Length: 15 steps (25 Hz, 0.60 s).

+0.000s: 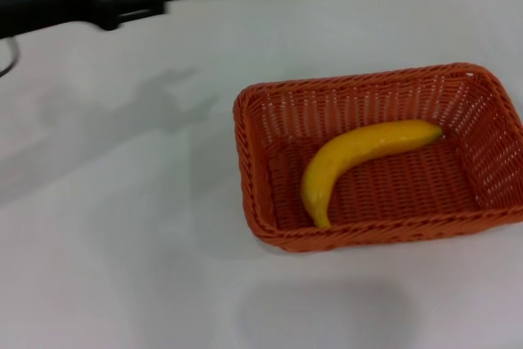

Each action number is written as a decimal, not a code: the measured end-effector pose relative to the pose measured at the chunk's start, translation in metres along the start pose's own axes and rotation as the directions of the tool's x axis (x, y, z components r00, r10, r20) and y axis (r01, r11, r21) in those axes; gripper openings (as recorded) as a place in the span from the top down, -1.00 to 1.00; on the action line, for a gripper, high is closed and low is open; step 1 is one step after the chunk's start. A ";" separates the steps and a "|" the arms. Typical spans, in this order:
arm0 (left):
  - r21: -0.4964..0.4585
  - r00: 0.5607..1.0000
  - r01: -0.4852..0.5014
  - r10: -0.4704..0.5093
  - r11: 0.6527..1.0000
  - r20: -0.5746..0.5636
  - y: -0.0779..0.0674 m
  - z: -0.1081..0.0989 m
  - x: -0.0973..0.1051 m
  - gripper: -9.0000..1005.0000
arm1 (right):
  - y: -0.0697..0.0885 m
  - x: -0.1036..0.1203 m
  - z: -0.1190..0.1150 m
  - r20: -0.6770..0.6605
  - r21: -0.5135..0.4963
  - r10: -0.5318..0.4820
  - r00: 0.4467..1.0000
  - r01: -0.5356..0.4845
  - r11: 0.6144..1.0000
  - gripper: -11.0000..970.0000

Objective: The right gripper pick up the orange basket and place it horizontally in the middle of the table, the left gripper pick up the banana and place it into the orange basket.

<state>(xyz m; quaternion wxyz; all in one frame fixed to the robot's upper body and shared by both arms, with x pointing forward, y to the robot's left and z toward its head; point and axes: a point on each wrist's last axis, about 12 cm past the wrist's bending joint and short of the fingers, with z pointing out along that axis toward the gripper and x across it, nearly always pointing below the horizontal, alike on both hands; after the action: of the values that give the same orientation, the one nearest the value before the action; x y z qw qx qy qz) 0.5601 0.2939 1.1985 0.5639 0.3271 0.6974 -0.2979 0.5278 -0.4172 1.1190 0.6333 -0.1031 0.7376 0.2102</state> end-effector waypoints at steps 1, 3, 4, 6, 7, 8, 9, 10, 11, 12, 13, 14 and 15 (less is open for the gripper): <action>-0.011 1.000 0.000 0.000 1.000 0.013 0.000 -0.005 0.003 -0.40 | 0.000 0.002 0.000 0.017 0.002 -0.010 1.000 0.010 1.000 -0.62; -0.069 0.998 0.014 -0.009 0.998 0.060 0.001 -0.028 0.020 -0.40 | 0.002 0.008 -0.002 0.073 0.017 -0.026 0.997 0.025 1.000 -0.62; -0.097 0.997 0.026 -0.018 0.995 0.079 0.001 -0.039 0.028 -0.40 | 0.003 0.013 -0.005 0.107 0.032 -0.039 0.993 0.036 0.999 -0.62; -0.161 0.991 0.051 -0.030 0.986 0.132 0.001 -0.061 0.047 -0.40 | 0.005 0.023 -0.009 0.164 0.067 -0.063 0.984 0.052 0.996 -0.62; -0.193 0.987 0.067 -0.036 0.979 0.157 0.000 -0.072 0.057 -0.40 | 0.006 0.028 -0.012 0.181 0.085 -0.077 0.980 0.062 0.994 -0.62; -0.222 0.983 0.074 -0.034 0.972 0.181 -0.001 -0.081 0.066 -0.40 | 0.008 0.035 -0.015 0.199 0.104 -0.083 0.976 0.063 0.993 -0.62; -0.250 0.979 0.077 -0.026 0.965 0.200 -0.003 -0.090 0.074 -0.40 | 0.009 0.040 -0.018 0.211 0.122 -0.092 0.973 0.067 0.990 -0.62; -0.284 0.976 0.084 -0.021 0.955 0.219 -0.005 -0.099 0.084 -0.40 | 0.010 0.045 -0.021 0.218 0.136 -0.094 0.972 0.065 0.989 -0.62; -0.311 0.972 0.085 -0.010 0.947 0.233 -0.007 -0.105 0.091 -0.40 | 0.011 0.050 -0.023 0.223 0.152 -0.094 0.970 0.060 0.986 -0.62; -0.342 0.969 0.088 -0.001 0.935 0.248 -0.010 -0.113 0.101 -0.40 | 0.012 0.054 -0.025 0.226 0.164 -0.096 0.969 0.059 0.985 -0.62; -0.366 0.965 0.087 0.013 0.927 0.260 -0.012 -0.118 0.107 -0.40 | 0.014 0.059 -0.027 0.228 0.180 -0.094 0.969 0.053 0.982 -0.62; -0.387 0.962 0.092 0.019 0.918 0.272 -0.013 -0.122 0.113 -0.40 | 0.015 0.064 -0.028 0.228 0.193 -0.094 0.969 0.050 0.980 -0.62; -0.415 0.955 0.101 0.029 0.904 0.294 -0.016 -0.128 0.121 -0.40 | 0.016 0.066 -0.029 0.228 0.200 -0.094 0.969 0.048 0.979 -0.62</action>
<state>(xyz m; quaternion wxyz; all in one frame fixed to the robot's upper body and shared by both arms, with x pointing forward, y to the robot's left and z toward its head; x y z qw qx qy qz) 0.4534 0.3993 1.1042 0.7130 0.1351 0.6601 -0.1942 0.4838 -0.4078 1.0602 0.7307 -0.0419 0.6698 0.1254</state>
